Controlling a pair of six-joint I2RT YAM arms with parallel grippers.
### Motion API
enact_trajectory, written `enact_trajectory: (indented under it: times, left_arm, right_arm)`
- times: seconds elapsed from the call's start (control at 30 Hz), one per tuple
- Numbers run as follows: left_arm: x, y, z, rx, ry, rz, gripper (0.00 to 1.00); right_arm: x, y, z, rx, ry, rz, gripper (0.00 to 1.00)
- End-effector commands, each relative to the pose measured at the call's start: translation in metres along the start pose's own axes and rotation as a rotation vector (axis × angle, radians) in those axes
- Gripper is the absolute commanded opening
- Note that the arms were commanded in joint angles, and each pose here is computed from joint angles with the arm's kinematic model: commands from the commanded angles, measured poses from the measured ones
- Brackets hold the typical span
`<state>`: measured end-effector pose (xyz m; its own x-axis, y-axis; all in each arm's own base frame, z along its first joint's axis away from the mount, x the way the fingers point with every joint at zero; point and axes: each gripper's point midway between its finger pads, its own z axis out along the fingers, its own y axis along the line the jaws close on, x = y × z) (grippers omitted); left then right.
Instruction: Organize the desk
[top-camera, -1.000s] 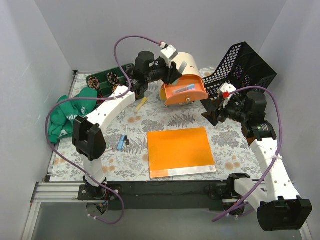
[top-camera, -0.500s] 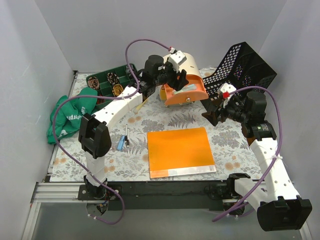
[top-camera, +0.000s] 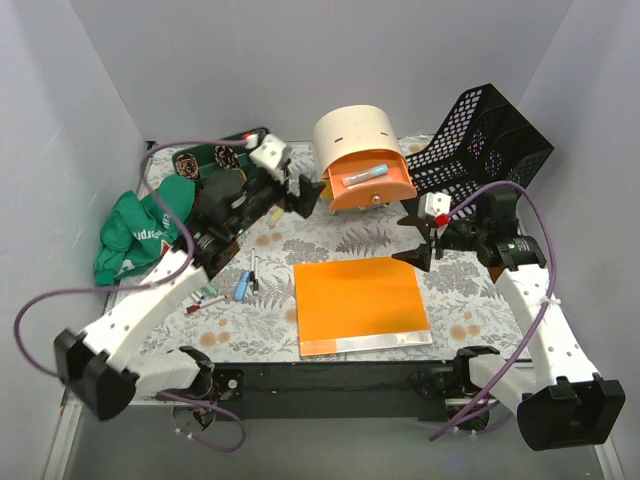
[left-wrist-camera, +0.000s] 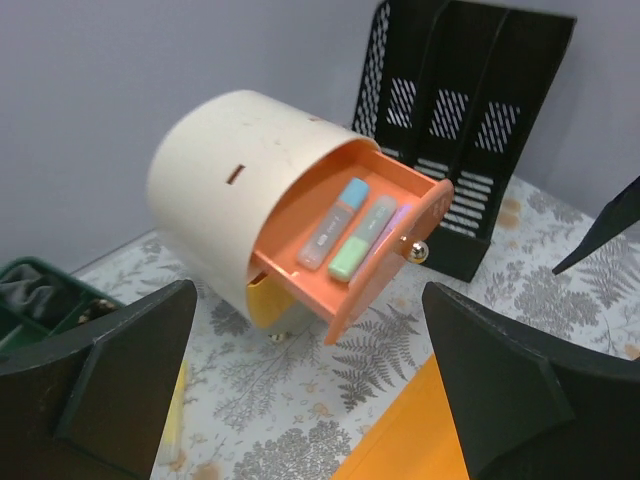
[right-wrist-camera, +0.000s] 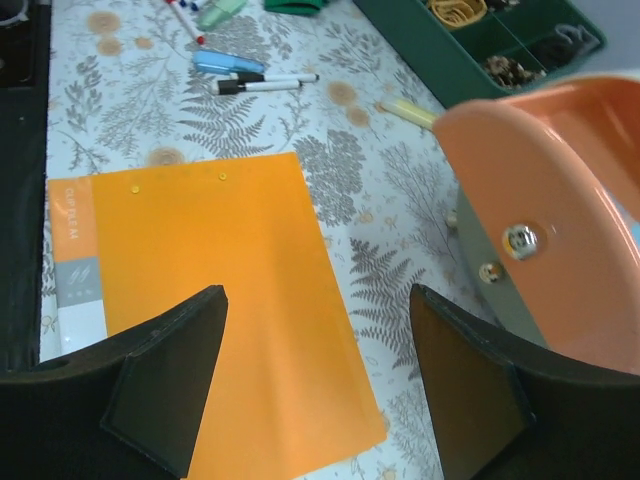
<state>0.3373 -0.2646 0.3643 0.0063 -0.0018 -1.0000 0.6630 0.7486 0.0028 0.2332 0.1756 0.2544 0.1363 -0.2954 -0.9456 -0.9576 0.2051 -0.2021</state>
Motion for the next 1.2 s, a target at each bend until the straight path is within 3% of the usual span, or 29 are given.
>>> enact_trajectory:
  times: [0.0,0.17,0.3,0.33,0.43,0.47,0.53,0.57,0.6,0.7,0.87,1.0,1.03,1.17]
  left_arm:
    - [0.0,0.024,-0.064,-0.154,-0.052,-0.014,0.98]
    - [0.049,0.042,-0.127,-0.3,-0.001,-0.028,0.98]
    - [0.076,0.057,-0.173,-0.429,-0.04,-0.06,0.98]
    - [0.08,0.058,-0.177,-0.438,-0.044,-0.065,0.98]
    - [0.095,0.058,-0.184,-0.448,-0.039,-0.084,0.98]
    - [0.101,0.057,-0.183,-0.444,-0.02,-0.089,0.98]
    - [0.103,0.055,-0.179,-0.436,0.007,-0.112,0.98]
    - [0.105,0.054,-0.177,-0.433,0.018,-0.123,0.98]
    - [0.106,0.052,-0.174,-0.426,0.025,-0.139,0.98]
    - [0.111,0.046,-0.164,-0.389,0.055,-0.17,0.98]
    - [0.112,0.036,-0.143,-0.332,0.111,-0.224,0.98]
    - [0.129,0.033,-0.11,-0.287,0.222,-0.304,0.98]
    - [0.129,0.041,-0.106,-0.305,0.236,-0.328,0.98]
    - [0.146,0.049,-0.081,-0.261,0.387,-0.472,0.98]
  right_arm:
    - [-0.034,0.011,0.021,-0.134,-0.011,-0.177,0.83]
    - [-0.042,0.02,0.061,-0.275,0.077,-0.346,0.85]
    - [-0.043,0.013,0.111,-0.351,0.192,-0.408,0.86]
    - [-0.062,0.006,0.119,-0.339,0.18,-0.443,0.86]
    - [-0.056,0.009,0.155,-0.372,0.241,-0.444,0.85]
    - [-0.076,0.001,0.163,-0.339,0.22,-0.465,0.85]
    - [-0.069,-0.006,0.188,-0.309,0.279,-0.373,0.84]
    - [-0.096,-0.02,0.193,-0.251,0.249,-0.382,0.84]
    - [-0.084,-0.03,0.205,-0.208,0.3,-0.307,0.84]
    - [-0.107,-0.066,0.21,-0.039,0.306,-0.295,0.84]
    - [-0.132,-0.102,0.173,0.229,0.3,-0.226,0.84]
    - [-0.134,-0.11,0.127,0.315,0.232,-0.141,0.84]
    - [-0.115,-0.107,0.123,0.306,0.241,-0.107,0.84]
    - [-0.106,-0.111,0.057,0.375,0.142,-0.024,0.84]
